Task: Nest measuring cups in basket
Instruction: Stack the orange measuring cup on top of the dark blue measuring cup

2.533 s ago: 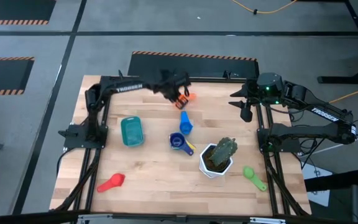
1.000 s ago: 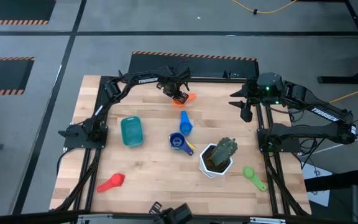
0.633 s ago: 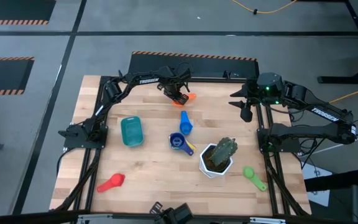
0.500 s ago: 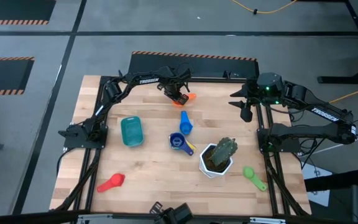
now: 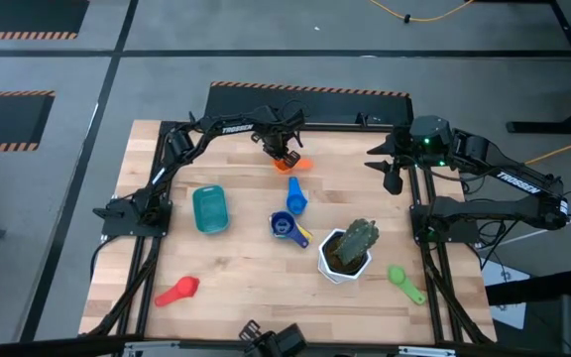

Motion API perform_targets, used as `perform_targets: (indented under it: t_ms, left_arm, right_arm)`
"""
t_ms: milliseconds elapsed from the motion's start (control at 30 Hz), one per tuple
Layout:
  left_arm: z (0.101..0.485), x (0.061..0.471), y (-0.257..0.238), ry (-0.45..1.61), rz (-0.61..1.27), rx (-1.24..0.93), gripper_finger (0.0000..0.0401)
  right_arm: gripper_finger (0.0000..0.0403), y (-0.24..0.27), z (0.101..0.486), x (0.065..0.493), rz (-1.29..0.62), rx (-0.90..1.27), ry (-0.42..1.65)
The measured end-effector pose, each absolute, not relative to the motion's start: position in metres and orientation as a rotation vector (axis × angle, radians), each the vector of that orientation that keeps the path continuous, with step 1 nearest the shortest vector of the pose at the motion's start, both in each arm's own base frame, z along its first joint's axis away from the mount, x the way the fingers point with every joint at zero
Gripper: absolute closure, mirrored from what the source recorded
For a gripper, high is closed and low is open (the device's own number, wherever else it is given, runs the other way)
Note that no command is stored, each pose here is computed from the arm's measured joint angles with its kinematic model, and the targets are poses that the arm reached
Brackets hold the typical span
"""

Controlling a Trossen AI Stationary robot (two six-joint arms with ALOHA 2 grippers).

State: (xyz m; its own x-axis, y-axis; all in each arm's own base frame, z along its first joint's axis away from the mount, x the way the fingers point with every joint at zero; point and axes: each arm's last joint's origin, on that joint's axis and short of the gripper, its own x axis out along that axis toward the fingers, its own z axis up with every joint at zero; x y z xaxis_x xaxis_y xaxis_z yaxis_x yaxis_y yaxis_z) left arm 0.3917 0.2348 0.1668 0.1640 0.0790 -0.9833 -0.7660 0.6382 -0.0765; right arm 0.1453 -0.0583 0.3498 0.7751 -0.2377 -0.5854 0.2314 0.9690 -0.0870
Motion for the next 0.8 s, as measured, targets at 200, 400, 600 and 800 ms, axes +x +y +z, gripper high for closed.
perform_targets:
  t_ms: [200, 400, 600, 800]
  left_arm:
    - [0.195, 0.388, 0.229, 1.248, 0.618, -0.57, 0.0397]
    - [0.245, 0.376, 0.21, 1.212, 0.565, -0.429, 0.0399]
    - [0.29, 0.367, 0.169, 1.198, 0.447, -0.303, 0.0399]
    - [0.319, 0.37, 0.122, 1.124, 0.352, -0.221, 0.0398]
  right_arm:
    - [0.024, -0.058, 0.35, 0.145, -0.256, -0.007, 0.635]
    - [0.024, -0.058, 0.349, 0.145, -0.255, -0.002, 0.645]
    - [0.024, -0.058, 0.348, 0.144, -0.252, 0.002, 0.663]
    - [0.024, -0.058, 0.348, 0.144, -0.253, 0.0, 0.662]
